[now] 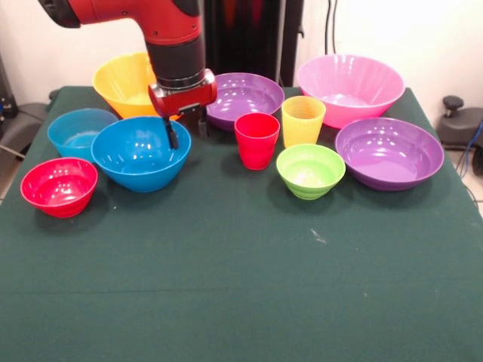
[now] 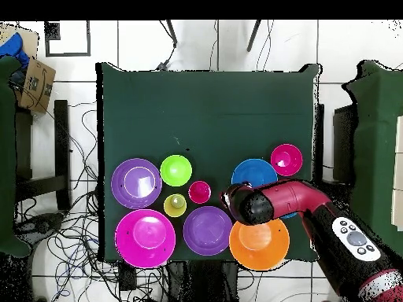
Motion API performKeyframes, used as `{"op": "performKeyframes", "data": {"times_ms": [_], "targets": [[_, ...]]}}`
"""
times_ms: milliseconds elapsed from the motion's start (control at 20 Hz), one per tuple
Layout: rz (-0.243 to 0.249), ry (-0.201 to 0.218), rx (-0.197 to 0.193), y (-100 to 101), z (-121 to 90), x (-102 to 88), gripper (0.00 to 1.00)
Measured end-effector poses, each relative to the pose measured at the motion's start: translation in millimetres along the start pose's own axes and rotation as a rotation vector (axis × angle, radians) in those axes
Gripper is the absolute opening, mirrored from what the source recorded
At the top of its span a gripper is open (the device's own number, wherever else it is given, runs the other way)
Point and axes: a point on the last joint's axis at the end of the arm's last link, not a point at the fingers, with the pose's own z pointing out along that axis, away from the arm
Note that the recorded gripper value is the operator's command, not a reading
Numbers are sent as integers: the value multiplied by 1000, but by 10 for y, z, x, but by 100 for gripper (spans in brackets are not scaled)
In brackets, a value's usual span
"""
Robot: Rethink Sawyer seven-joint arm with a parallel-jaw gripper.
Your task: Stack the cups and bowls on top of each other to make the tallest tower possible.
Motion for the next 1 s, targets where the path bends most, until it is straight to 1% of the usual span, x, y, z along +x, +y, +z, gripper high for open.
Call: {"op": "performKeyframes", "data": {"times_ms": [450, 750, 1000], "targets": [[15, 5, -25, 30, 81, 62, 100], [44, 3, -33, -34, 71, 108, 100], [61, -2, -43, -32, 54, 78, 100]]}}
